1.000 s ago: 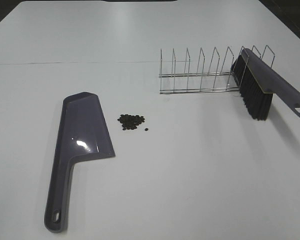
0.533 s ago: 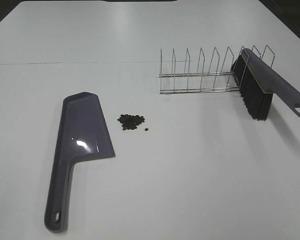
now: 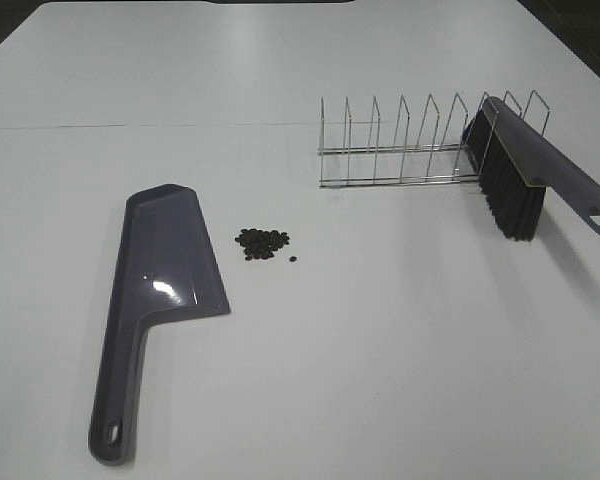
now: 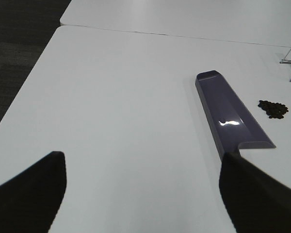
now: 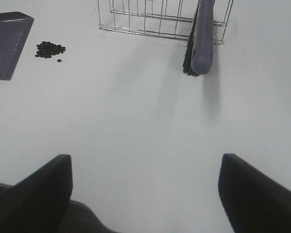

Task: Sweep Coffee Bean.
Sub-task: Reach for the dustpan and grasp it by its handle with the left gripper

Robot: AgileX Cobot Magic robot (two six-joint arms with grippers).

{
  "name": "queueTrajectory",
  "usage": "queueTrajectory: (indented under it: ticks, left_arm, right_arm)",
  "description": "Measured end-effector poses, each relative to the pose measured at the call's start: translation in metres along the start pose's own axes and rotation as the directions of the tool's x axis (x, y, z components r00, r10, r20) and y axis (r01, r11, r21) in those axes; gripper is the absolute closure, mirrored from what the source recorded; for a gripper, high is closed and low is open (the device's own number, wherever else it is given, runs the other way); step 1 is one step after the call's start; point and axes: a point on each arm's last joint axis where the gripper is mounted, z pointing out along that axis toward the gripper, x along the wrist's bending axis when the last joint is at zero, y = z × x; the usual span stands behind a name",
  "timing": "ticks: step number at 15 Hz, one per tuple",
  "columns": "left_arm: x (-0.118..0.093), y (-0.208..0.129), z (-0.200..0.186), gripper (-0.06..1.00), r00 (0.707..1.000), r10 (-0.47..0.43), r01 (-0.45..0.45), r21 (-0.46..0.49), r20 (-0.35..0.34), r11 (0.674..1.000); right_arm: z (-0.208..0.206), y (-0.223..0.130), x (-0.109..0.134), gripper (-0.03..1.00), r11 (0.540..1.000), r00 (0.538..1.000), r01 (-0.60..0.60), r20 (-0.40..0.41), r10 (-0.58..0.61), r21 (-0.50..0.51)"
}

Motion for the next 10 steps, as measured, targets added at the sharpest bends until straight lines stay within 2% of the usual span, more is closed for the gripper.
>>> queueTrajectory:
  ticks: [10]
  left_arm:
    - [0.0,0.0,0.0,0.15,1.0,0.0,0.0,0.0,0.0,1.0]
  right_arm:
    - [0.0,0.0,-0.0002,0.24,1.0,1.0,0.001,0.002,-0.001,0.0]
